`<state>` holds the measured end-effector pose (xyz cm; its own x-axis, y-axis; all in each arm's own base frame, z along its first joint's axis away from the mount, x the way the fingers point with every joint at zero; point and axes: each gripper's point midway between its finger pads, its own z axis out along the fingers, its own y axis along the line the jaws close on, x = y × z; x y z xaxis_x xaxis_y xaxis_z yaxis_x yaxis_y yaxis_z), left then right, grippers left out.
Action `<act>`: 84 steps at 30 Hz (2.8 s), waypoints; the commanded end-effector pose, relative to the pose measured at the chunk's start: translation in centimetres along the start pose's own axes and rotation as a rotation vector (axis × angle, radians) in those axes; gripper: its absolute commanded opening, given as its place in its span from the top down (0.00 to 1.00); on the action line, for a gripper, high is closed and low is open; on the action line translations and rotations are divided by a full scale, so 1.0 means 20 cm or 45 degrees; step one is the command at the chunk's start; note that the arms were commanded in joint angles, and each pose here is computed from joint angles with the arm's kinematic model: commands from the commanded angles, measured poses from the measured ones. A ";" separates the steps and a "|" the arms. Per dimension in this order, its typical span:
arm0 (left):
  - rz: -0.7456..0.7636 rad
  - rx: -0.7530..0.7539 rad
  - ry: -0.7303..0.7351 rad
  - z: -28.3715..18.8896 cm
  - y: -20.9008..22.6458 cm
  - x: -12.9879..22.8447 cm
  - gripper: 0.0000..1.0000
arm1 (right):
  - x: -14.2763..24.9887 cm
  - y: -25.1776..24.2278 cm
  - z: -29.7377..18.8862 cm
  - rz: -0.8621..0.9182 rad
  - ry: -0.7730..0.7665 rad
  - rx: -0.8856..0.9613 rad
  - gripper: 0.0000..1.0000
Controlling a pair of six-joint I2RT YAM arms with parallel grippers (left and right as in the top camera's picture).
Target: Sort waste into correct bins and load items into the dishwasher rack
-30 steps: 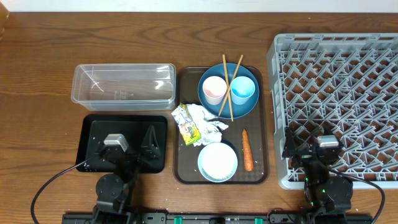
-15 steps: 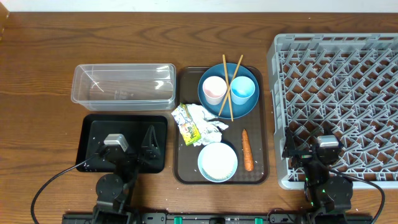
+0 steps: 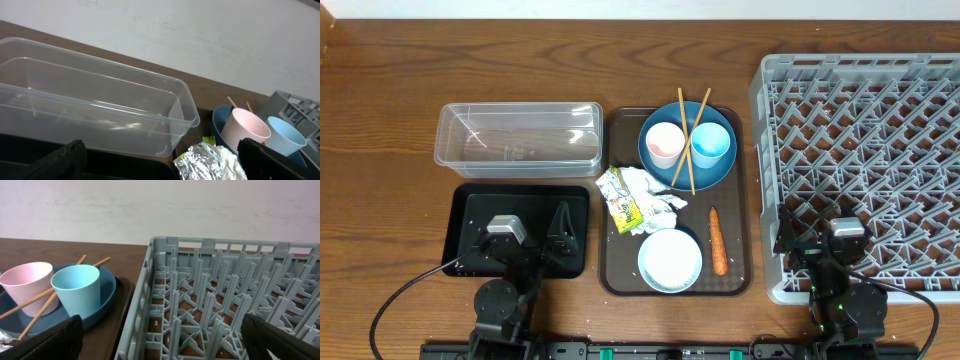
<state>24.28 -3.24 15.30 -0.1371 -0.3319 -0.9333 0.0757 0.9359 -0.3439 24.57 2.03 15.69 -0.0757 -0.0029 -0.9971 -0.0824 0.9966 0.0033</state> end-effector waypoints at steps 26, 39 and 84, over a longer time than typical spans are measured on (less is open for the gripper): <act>0.016 -0.044 0.061 0.00 0.04 0.08 0.01 | 0.01 -0.02 0.00 -0.004 0.006 0.018 0.01; -0.053 0.190 0.168 -0.16 -0.25 -0.24 0.01 | 0.01 -0.02 0.00 -0.004 0.006 0.018 0.01; 0.495 -0.079 1.422 0.27 -0.72 0.44 0.26 | 0.01 -0.02 0.00 -0.004 0.006 0.018 0.01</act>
<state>26.36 -22.14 11.81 -0.9392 0.1995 -0.2795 0.2639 0.9401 -0.2156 24.57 2.03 15.67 -0.0764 -0.0030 -0.9971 -0.0824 0.9966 0.0033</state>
